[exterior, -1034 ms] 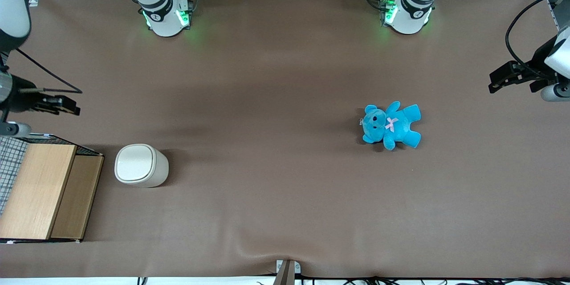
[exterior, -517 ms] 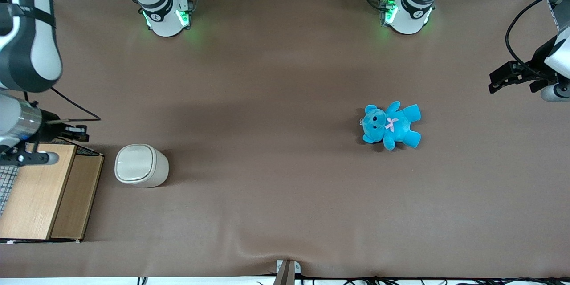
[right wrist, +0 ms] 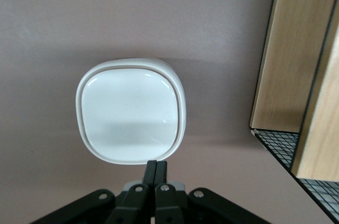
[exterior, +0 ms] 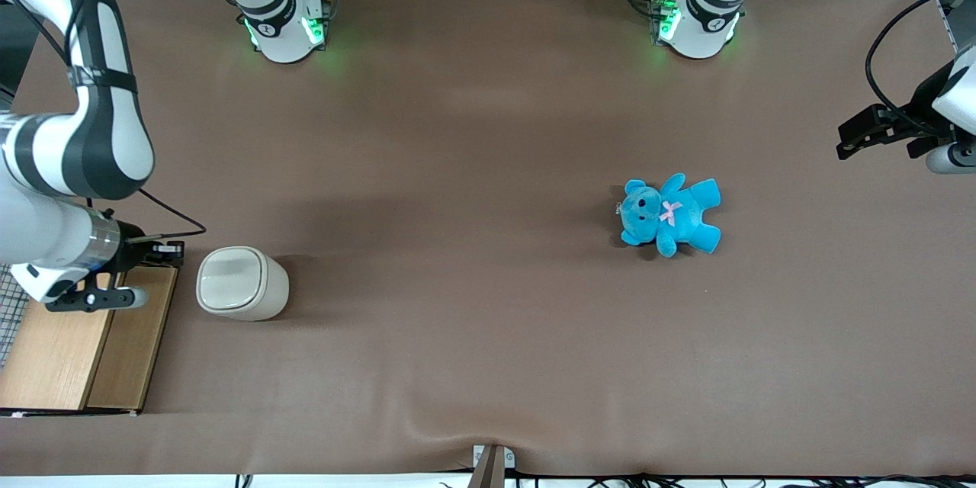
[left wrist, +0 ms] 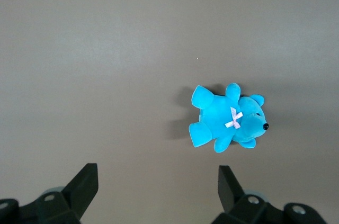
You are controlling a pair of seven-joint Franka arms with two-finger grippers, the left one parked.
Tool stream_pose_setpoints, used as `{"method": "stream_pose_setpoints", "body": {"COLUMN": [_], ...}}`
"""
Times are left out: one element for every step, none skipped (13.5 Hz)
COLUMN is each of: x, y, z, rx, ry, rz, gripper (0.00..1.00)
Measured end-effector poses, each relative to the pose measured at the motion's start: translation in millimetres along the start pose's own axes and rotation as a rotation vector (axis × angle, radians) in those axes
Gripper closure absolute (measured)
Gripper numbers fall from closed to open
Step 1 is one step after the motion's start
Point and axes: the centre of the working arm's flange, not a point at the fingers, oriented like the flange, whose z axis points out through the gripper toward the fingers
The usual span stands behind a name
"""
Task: Open trash can with right arm
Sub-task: 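Move the right gripper down toward the white trash can lid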
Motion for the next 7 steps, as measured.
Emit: {"method": "stream_pose_setpoints", "body": {"x": [2, 6, 8, 11, 13, 15, 17], "y": [0, 0, 1, 1, 1, 2, 2], "z": [7, 15, 22, 29, 36, 42, 47], "rx": [0.000, -0.001, -0.002, -0.002, -0.003, -0.003, -0.004], "ry": [-0.005, -0.004, -0.004, -0.007, -0.009, -0.008, -0.010], "rz": [-0.001, -0.001, -0.001, -0.001, -0.001, 0.000, 0.000], "gripper": [0.99, 0.99, 0.99, 0.99, 0.99, 0.99, 0.99]}}
